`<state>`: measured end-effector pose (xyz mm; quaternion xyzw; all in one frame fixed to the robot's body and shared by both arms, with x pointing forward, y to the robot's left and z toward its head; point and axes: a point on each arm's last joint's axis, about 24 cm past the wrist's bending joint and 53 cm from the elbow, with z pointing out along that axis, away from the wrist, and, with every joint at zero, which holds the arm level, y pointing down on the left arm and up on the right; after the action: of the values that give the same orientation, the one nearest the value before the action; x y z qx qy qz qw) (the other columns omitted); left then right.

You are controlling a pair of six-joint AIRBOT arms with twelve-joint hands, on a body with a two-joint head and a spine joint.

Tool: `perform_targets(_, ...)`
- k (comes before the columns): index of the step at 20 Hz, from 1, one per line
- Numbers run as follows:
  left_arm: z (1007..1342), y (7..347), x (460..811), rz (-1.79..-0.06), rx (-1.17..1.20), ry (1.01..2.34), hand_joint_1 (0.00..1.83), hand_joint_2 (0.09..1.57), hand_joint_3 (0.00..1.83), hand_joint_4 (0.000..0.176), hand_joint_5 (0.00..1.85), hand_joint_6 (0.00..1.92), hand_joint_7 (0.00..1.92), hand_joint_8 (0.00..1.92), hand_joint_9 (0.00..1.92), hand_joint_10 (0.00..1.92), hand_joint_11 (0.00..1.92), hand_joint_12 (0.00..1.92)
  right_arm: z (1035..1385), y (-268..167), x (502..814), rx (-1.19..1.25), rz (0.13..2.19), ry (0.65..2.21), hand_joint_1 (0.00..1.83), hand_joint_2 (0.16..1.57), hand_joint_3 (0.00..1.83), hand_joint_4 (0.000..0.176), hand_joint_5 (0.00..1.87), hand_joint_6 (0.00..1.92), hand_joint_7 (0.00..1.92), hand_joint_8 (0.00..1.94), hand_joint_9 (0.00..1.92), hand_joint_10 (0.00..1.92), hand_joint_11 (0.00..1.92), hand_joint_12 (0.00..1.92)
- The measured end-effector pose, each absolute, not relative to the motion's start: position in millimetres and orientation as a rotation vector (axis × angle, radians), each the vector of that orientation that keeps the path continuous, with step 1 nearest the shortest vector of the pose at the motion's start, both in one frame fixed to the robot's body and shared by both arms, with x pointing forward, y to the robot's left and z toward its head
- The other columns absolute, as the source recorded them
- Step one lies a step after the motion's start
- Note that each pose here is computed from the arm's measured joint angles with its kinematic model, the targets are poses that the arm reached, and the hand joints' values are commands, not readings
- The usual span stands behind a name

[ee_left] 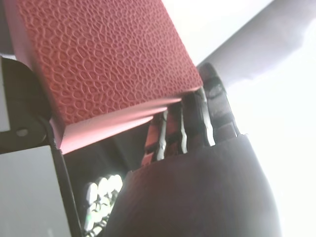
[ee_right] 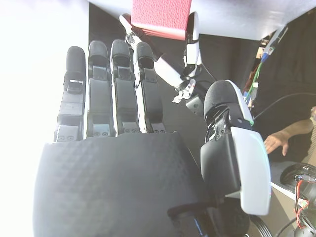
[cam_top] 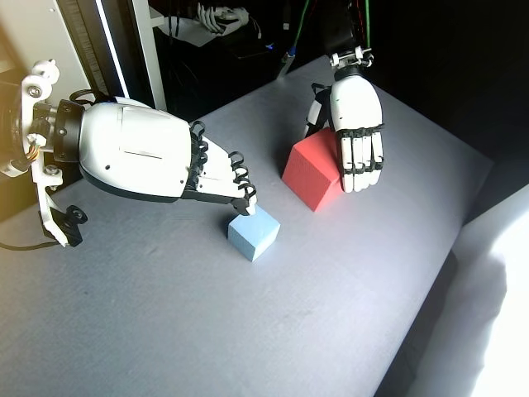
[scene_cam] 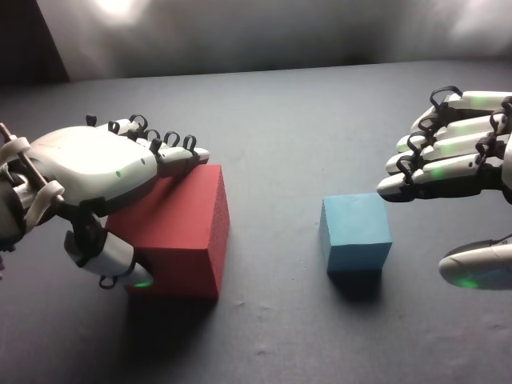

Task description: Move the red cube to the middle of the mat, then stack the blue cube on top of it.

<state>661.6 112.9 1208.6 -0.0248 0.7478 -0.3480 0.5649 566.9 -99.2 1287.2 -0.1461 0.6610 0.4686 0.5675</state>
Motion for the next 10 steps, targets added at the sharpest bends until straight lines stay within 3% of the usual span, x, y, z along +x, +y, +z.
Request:
perform_targets(1,1209,113,662,-0.818,-0.058,1.759,1.15,1.28,0.02,0.0,0.8,1.33,0.5,1.27,0.37,0.8,0.0,1.27,1287,-99,567,-0.344,1.101,1.553,0.0,1.28,0.0,0.0,0.4,0.0,0.37,0.0,0.32,0.0,0.0,0.67)
perform_targets(2,1208,113,662,-0.82,-0.06,1.76,1.1,1.27,0.0,0.0,0.72,1.37,0.37,1.23,0.26,1.19,0.0,1.48,1287,-99,567,-0.344,1.101,1.553,0.02,1.28,0.0,0.0,0.42,0.0,0.39,0.0,0.33,0.0,0.0,0.69)
perform_targets(4,1208,112,661,-0.833,-0.074,1.767,1.07,1.28,0.0,0.0,0.67,1.44,0.32,1.18,0.21,1.37,0.0,1.6,1287,-99,567,-0.345,1.1,1.552,0.06,1.27,0.0,0.0,0.43,0.0,0.41,0.01,0.36,0.01,0.0,0.75)
perform_targets(5,1208,112,661,-0.835,-0.074,1.769,1.12,1.32,0.0,0.0,0.68,1.35,0.46,1.69,0.21,1.46,0.03,1.69,1287,-99,567,-0.346,1.1,1.551,0.08,1.27,0.0,0.0,0.44,0.01,0.42,0.01,0.37,0.01,0.0,0.77)
perform_targets(6,1209,111,661,-0.839,-0.07,1.769,1.12,1.33,0.0,0.0,0.69,1.33,0.49,1.8,0.23,1.5,0.07,1.76,1287,-99,567,-0.346,1.099,1.551,0.1,1.26,0.0,0.0,0.45,0.0,0.42,0.0,0.38,0.01,0.0,0.81)
perform_targets(10,1219,113,662,-0.822,-0.043,1.767,1.16,1.24,0.0,0.0,0.8,1.2,0.71,1.51,0.62,1.2,0.44,1.41,1287,-99,566,-0.35,1.099,1.55,0.04,1.27,0.0,0.0,0.41,0.0,0.39,0.0,0.34,0.0,0.0,0.72)
